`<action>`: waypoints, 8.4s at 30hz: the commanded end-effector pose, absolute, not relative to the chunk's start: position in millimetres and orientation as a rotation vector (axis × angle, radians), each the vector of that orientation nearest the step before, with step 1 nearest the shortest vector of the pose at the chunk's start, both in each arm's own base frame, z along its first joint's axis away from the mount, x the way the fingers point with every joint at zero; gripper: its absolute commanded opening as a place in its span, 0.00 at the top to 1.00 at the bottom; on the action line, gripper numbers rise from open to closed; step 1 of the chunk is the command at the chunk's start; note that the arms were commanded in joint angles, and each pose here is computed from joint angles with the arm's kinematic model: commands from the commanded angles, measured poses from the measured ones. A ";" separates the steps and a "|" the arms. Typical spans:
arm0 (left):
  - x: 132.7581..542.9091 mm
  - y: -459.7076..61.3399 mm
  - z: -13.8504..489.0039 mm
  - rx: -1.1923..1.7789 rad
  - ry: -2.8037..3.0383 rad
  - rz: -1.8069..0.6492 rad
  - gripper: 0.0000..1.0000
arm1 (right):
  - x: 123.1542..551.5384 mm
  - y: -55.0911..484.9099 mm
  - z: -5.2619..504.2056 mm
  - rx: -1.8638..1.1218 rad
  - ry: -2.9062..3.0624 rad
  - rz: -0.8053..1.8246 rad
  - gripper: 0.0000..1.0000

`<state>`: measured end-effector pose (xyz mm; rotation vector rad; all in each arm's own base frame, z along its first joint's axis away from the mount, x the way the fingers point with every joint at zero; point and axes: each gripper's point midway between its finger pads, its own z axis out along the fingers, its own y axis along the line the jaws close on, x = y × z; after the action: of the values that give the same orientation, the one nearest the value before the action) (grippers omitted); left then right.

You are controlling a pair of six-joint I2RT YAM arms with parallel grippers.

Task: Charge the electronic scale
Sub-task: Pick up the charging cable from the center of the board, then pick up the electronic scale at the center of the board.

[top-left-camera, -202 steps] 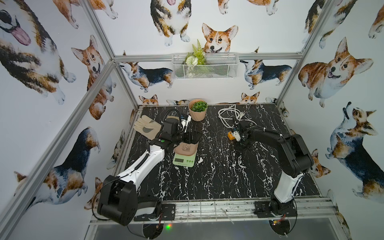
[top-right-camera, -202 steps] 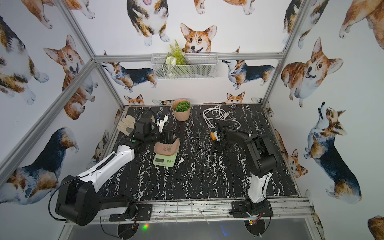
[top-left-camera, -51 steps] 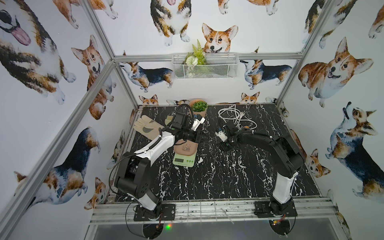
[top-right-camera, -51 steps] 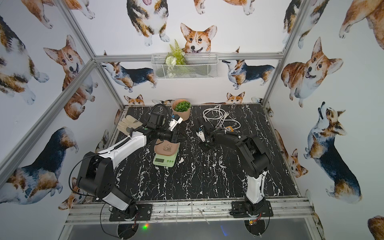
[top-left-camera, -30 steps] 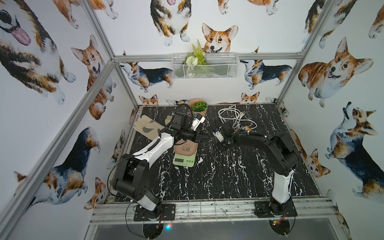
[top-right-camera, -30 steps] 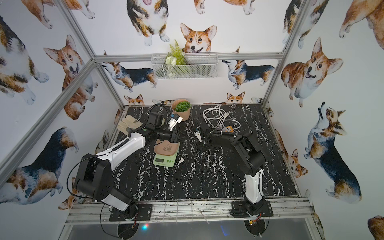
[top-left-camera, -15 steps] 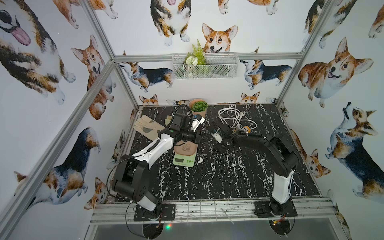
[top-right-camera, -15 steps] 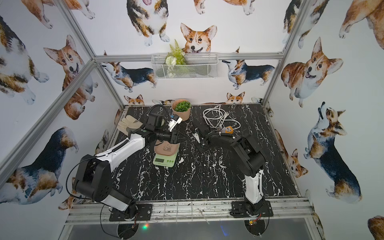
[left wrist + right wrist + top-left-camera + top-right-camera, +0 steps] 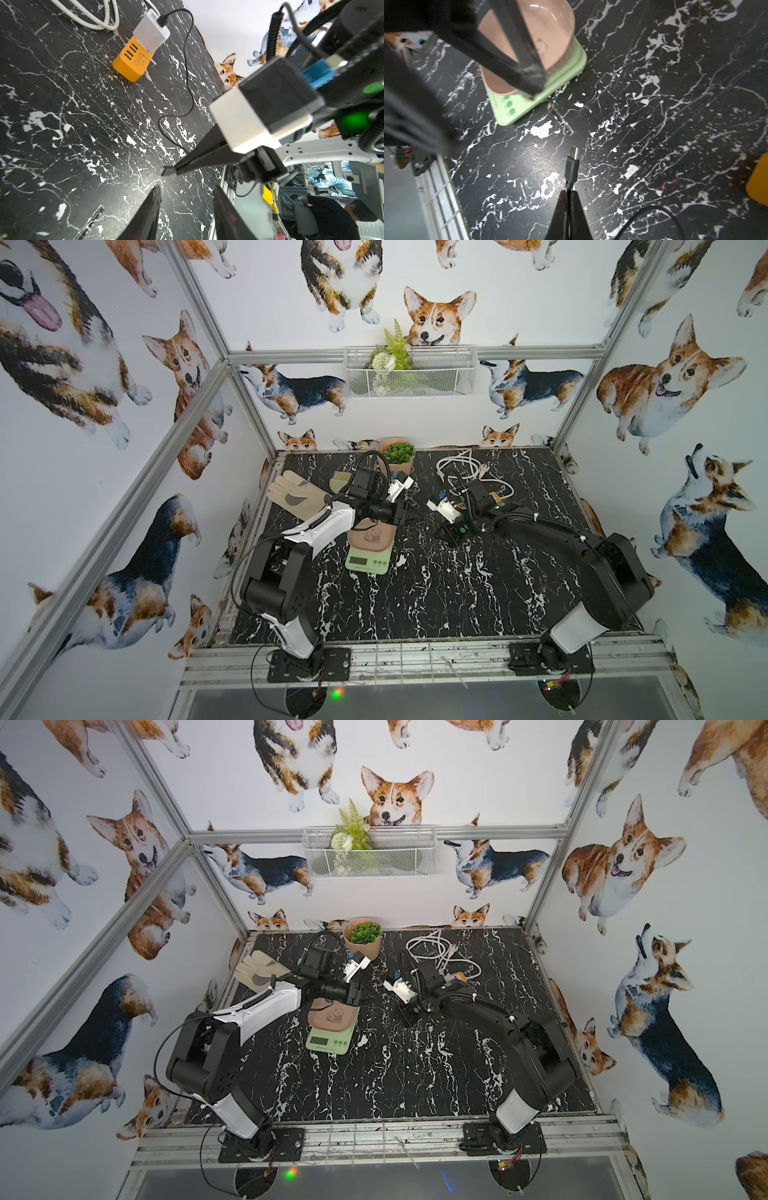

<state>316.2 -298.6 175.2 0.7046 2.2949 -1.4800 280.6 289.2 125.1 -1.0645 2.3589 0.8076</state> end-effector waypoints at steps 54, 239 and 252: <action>279.3 -323.6 183.9 0.942 2.157 -1.716 0.86 | 257.9 282.3 168.4 -1.102 2.229 1.099 1.00; 360.4 -169.8 170.6 0.083 2.373 -0.861 1.00 | 272.7 290.6 185.1 -0.582 2.134 1.778 1.00; 360.7 -191.5 252.1 0.086 2.074 -1.240 1.00 | 254.4 282.5 233.7 -0.644 2.010 1.748 1.00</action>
<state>360.6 -177.6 210.4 0.0199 2.2262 -1.0909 256.1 283.0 226.5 -0.6298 2.0359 1.7664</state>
